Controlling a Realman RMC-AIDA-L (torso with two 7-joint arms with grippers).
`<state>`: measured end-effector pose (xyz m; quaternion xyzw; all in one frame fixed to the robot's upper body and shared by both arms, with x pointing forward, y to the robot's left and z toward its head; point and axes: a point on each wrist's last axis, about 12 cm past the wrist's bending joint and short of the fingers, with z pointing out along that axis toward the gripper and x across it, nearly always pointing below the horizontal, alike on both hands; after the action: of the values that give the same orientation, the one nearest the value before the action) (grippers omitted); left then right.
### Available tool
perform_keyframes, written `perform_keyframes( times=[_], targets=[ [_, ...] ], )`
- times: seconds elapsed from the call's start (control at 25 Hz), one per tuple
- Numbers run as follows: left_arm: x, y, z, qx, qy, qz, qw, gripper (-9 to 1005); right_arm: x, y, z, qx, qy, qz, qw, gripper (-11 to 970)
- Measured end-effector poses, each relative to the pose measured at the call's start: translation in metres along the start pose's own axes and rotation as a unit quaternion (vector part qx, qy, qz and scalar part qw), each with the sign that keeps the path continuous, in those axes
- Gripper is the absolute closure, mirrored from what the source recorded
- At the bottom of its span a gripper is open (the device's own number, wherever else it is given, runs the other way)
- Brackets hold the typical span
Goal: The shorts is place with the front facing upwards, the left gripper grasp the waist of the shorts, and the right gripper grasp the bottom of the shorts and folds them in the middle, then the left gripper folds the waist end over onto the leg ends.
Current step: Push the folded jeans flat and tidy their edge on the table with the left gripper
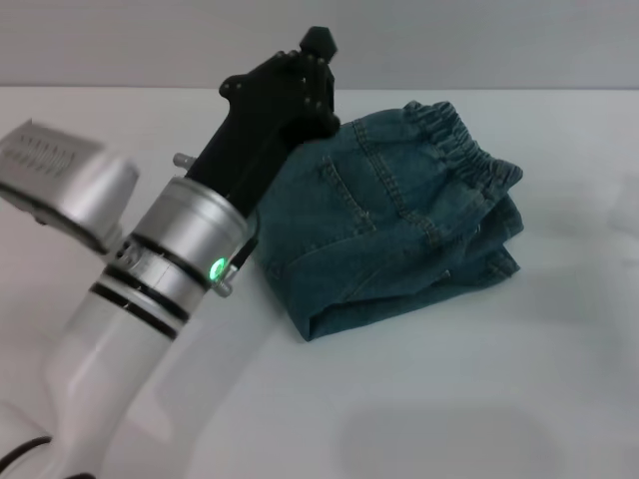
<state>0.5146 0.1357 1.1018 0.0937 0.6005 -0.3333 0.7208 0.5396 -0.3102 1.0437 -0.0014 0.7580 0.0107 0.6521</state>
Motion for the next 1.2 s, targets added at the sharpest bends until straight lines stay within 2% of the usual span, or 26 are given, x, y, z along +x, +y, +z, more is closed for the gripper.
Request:
perform_keyframes(
  times=[0.16,0.28,0.36,0.56,0.68,0.72,0.84,1.2],
  targets=[
    [0.007,0.009,0.002,0.026,0.013,0.012,1.0,990,0.001,-0.001,-0.002,0.002,0.001,0.001,1.0,958],
    [0.03,0.014,-0.005,0.035,0.09,0.048,0.994,989,0.001,-0.001,-0.002,0.002,0.001,0.001,1.0,956],
    [0.04,0.012,-0.012,0.041,0.127,0.061,0.989,989,0.002,-0.001,-0.003,0.003,0.001,0.002,1.0,954],
    [0.052,0.01,-0.018,0.04,0.178,0.066,0.981,987,0.001,0.0,-0.001,0.001,0.0,0.001,1.0,950],
    [0.061,0.004,-0.023,0.056,0.211,0.078,0.973,986,0.001,0.001,0.0,0.0,0.0,0.001,1.0,948],
    [0.066,-0.002,-0.028,0.069,0.235,0.084,0.966,986,0.001,0.001,0.0,0.0,0.0,0.001,1.0,947],
    [0.07,-0.007,-0.035,0.067,0.258,0.073,0.961,985,0.001,0.001,0.0,0.0,0.001,0.002,1.0,945],
    [0.081,-0.002,-0.045,0.044,0.307,0.057,0.949,982,0.002,0.003,-0.001,-0.004,0.002,0.001,1.0,938]
  ],
)
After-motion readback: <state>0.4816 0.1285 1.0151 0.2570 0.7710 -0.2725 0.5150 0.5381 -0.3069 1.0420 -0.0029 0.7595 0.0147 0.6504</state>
